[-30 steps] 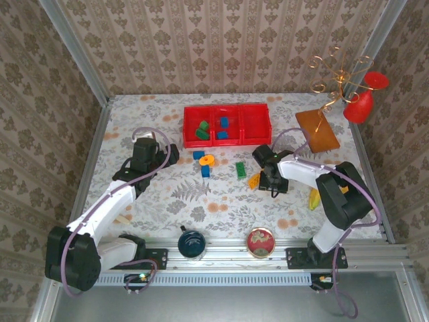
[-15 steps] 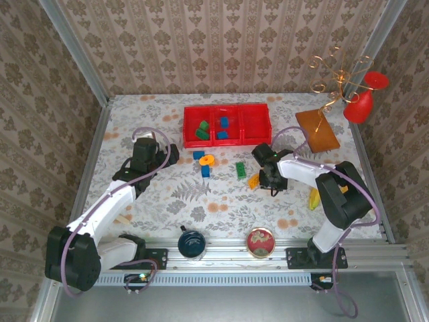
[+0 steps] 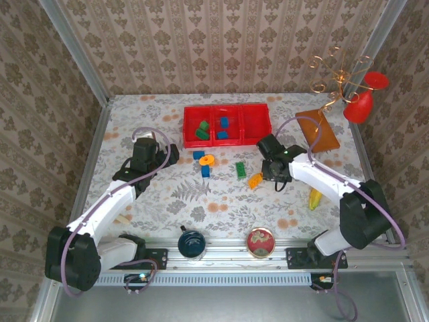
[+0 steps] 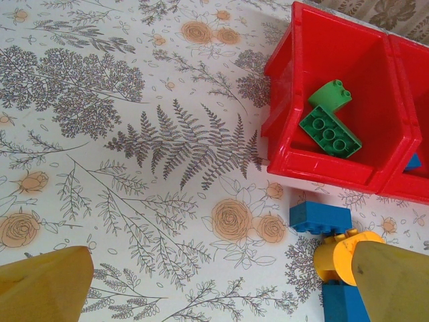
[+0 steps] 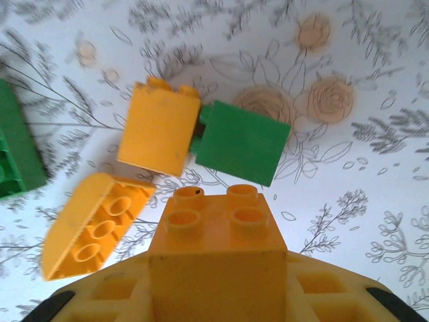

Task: Sort the legos into containers by color
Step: Pick up the lego from the center of the table, then place the lego in the container.

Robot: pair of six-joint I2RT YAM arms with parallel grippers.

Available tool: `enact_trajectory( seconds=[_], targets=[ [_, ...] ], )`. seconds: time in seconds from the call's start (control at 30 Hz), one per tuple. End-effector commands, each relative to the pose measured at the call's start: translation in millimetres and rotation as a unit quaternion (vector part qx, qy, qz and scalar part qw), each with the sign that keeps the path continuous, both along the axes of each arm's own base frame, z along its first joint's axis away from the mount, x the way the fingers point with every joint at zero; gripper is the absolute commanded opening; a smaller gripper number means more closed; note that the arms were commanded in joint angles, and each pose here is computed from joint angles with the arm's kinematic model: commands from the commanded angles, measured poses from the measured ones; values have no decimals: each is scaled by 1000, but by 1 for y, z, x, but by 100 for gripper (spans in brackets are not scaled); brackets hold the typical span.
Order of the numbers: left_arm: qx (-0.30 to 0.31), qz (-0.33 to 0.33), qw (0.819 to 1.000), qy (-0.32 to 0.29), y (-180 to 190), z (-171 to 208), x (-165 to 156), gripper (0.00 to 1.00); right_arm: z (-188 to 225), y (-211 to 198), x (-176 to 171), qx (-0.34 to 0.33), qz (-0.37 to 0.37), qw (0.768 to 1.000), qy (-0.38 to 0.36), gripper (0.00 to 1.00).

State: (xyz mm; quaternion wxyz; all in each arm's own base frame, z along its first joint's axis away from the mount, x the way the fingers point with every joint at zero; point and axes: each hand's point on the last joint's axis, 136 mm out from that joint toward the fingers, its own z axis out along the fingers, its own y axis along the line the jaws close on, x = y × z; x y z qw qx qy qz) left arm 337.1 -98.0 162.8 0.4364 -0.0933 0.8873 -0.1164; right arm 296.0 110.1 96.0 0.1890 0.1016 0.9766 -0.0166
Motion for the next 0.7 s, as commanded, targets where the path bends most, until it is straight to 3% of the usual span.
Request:
enact_trajectory(
  seconds=[0.0,0.37,0.67],
  targets=[
    [-8,9,1000,-9,2,7,4,100,25,-3,8,-18,11,999,-27,11],
    [-11,5,1000,-10,0,8,4,100,60,10,80,-59,36,994,-87,11],
    [-12,1,1000,-8,-1,7,3,100,61,19,158,-72,46,990,-109,11]
  ],
)
